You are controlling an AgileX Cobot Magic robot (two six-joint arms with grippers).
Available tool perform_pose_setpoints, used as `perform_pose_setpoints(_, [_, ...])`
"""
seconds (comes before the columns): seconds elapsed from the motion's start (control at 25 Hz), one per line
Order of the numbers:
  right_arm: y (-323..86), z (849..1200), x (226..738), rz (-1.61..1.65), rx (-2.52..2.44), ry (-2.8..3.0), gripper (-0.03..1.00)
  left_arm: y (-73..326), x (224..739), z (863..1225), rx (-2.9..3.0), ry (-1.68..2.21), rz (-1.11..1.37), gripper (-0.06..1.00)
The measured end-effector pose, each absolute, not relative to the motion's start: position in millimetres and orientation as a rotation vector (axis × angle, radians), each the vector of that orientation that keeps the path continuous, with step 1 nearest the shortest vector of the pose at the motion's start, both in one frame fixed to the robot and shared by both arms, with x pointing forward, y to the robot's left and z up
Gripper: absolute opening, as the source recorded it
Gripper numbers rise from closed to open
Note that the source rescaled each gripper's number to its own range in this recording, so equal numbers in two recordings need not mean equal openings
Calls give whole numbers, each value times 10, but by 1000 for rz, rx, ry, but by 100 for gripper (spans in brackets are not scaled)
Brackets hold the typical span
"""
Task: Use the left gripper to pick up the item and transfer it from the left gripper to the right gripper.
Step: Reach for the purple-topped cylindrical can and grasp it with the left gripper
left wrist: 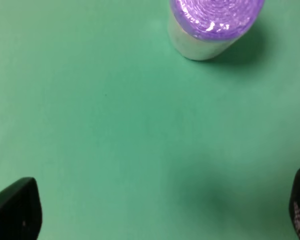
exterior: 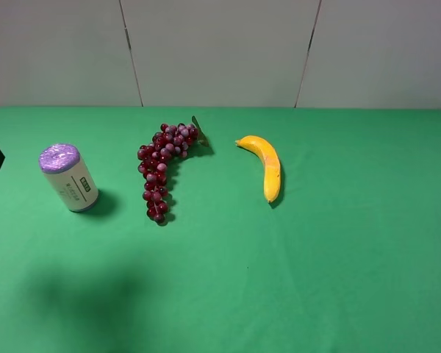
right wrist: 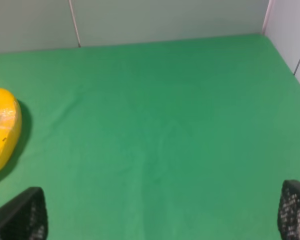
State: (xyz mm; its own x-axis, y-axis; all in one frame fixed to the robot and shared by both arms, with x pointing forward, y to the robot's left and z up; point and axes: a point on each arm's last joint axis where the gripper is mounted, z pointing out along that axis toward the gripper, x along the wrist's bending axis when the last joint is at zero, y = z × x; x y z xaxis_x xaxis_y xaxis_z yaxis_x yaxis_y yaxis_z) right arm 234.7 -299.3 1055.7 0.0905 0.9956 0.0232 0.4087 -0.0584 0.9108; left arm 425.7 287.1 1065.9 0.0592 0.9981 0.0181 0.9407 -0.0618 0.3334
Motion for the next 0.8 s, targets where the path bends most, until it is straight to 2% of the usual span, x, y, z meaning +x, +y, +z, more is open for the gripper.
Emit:
perform_pose_setpoints(0.52, [-2993, 10557, 2347, 946, 1585, 1426, 100, 2778, 4892, 10479, 2191, 2015, 257, 100])
perform_pose_setpoints(0.8, [-2993, 10557, 2347, 946, 1585, 1426, 100, 2673, 5113, 10222, 2252, 2008, 204, 100])
